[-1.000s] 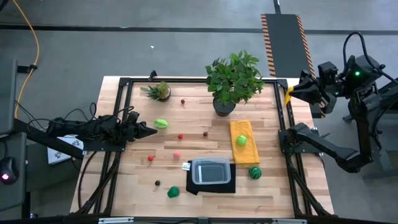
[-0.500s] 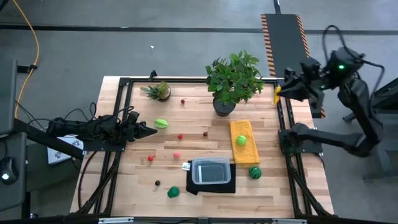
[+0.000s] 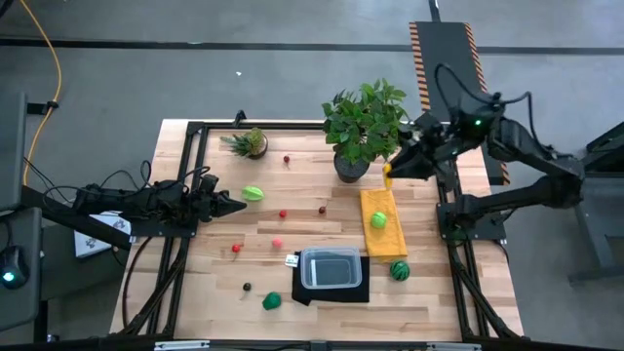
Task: Pick and placing Produce into tupperware
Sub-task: Put the corn into the transparent bin
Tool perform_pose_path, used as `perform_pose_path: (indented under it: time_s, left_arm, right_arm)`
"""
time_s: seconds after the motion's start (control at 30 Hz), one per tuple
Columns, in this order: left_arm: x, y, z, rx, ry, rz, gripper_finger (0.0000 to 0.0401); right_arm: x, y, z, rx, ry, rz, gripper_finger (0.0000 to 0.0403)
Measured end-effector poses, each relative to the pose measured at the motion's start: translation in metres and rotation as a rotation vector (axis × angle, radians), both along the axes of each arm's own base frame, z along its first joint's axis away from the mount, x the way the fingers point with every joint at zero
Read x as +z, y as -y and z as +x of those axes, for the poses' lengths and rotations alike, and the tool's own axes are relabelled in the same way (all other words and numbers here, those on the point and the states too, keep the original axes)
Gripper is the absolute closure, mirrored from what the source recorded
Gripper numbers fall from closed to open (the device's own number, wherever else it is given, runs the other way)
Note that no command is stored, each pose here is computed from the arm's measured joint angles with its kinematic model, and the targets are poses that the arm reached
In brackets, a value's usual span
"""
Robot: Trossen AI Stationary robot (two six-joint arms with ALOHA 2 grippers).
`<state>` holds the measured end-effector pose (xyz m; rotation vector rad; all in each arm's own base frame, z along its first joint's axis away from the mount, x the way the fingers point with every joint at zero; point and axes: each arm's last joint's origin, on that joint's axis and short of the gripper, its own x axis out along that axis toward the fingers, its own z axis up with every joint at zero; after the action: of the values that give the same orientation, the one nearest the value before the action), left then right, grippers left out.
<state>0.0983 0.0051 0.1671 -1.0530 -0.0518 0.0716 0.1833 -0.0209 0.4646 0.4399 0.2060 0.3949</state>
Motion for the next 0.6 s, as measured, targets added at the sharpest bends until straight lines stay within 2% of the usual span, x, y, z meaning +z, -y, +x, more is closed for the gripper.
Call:
perform_pose_path:
  time_s: [0.6]
  left_arm:
    - [-0.001,0.002,0.000,-0.056,-0.009,0.001,0.0359]
  right_arm:
    - [-0.030,-0.063,0.053,-0.132,-0.178,-0.021,0.0341]
